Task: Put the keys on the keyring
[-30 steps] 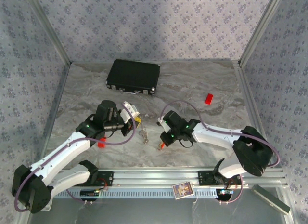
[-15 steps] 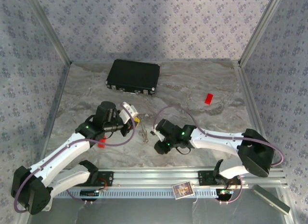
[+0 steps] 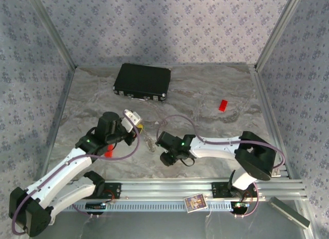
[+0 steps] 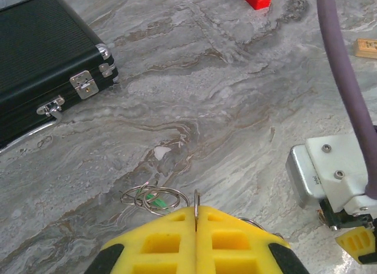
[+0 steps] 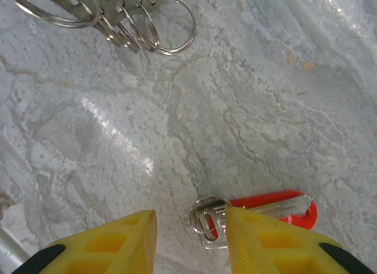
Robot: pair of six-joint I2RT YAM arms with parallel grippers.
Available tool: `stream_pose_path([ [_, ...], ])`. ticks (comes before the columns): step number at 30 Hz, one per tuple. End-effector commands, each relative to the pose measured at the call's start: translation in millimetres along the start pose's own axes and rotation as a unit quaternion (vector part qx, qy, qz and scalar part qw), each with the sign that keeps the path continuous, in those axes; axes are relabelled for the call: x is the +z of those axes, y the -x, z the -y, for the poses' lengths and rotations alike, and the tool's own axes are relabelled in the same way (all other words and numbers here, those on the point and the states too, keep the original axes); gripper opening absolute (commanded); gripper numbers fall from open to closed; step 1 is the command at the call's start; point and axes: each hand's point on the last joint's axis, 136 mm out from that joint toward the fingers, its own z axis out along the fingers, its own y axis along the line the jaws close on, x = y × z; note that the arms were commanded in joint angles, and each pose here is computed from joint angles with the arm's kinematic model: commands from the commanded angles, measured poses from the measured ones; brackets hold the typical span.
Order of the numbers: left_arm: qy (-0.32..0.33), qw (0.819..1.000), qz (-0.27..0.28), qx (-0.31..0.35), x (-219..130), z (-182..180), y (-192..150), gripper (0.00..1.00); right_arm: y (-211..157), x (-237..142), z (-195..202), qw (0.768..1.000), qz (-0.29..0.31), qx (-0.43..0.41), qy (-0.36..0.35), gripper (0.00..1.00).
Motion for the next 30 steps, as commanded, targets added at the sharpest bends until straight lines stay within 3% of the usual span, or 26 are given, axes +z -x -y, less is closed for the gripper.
stream_pose_path([
  [1,0.012,1.0,0.012,-0.005,-4.3,-4.4,5.3,0.0,2.4,1.3,6.8,0.999,-0.01,0.017,-0.029,0.34],
  [11,0.01,1.0,0.013,-0.005,-3.6,-4.0,5.8,0.0,-8.6,7.7,9.0,0.997,-0.052,-0.003,-0.061,0.3],
  [18,0.01,1.0,0.016,-0.005,-4.3,-3.7,7.7,0.0,-10.0,-0.8,17.1,0.995,-0.051,-0.005,-0.084,0.17],
  [22,0.009,1.0,0.018,-0.005,-3.9,-3.9,9.3,0.0,-8.2,-6.5,18.6,0.996,-0.045,-0.002,-0.083,0.09],
  [30,0.005,1.0,0.019,-0.001,-2.7,-2.8,9.7,0.0,-3.1,-11.1,11.8,0.999,-0.029,0.017,-0.043,0.05],
])
